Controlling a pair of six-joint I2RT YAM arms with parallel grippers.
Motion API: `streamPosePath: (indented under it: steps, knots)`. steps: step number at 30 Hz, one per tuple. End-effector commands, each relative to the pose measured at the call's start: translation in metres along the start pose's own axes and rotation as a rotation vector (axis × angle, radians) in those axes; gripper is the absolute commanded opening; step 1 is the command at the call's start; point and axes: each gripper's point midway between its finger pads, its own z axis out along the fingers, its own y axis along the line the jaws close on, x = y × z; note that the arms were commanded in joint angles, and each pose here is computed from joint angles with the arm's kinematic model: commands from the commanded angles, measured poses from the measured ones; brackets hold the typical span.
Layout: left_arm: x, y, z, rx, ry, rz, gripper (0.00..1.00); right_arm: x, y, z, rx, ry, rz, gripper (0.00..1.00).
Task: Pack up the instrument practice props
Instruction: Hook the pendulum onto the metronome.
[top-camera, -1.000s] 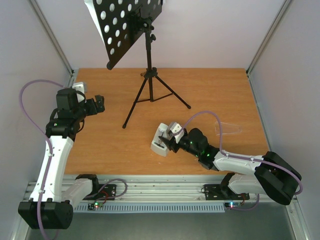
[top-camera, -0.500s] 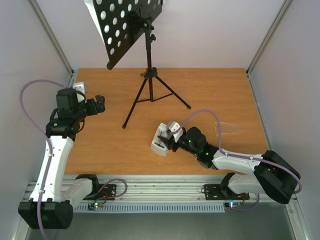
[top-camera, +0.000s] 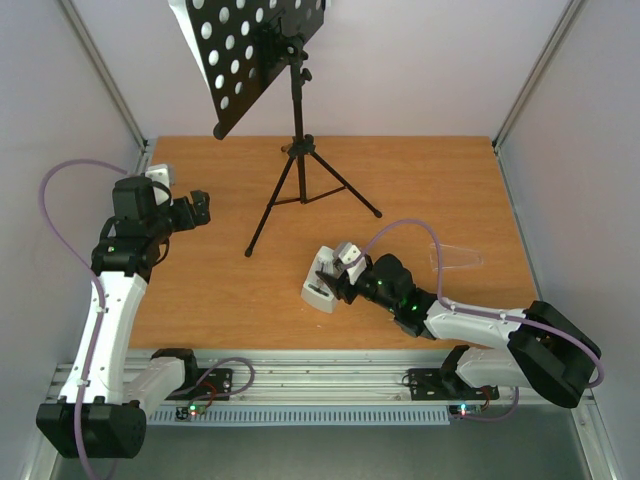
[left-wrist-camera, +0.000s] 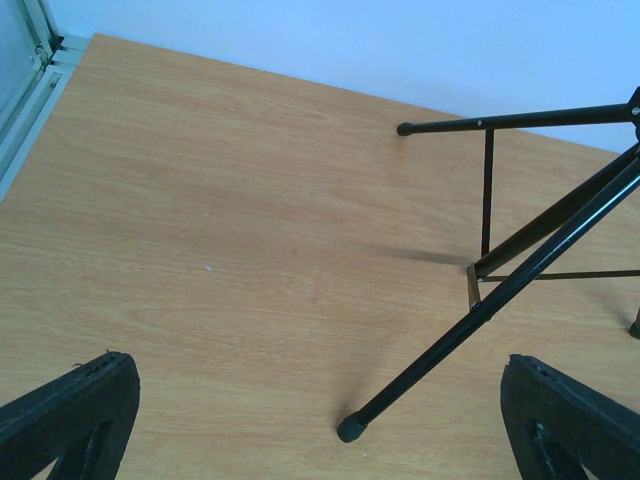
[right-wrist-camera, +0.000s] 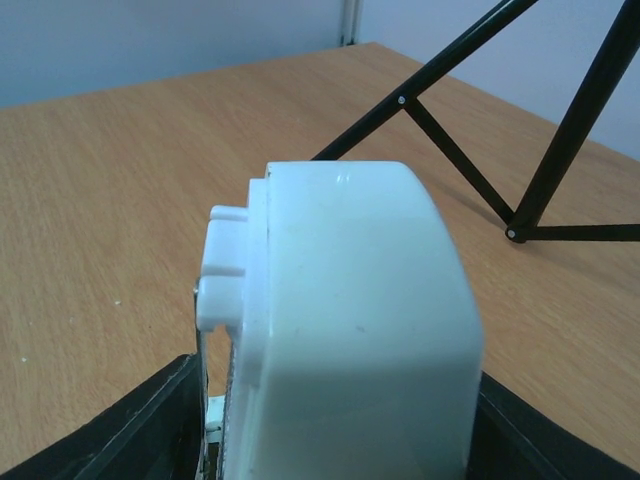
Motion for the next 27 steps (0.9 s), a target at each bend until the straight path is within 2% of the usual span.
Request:
streamPosePath:
  steps: [1, 27]
  knots:
    - [-0.01, -0.0039, -0.0019, 0.013, -0.034, 0.003, 0.99, -0.0033, -0.0005, -0.0058, 0.007, -0.026, 0.022, 0.63]
    - [-0.0099, -0.0047, -0.0019, 0.018, -0.033, 0.0, 0.99, -0.0037, -0.0004, -0.0111, 0.01, -0.035, 0.048, 0.65]
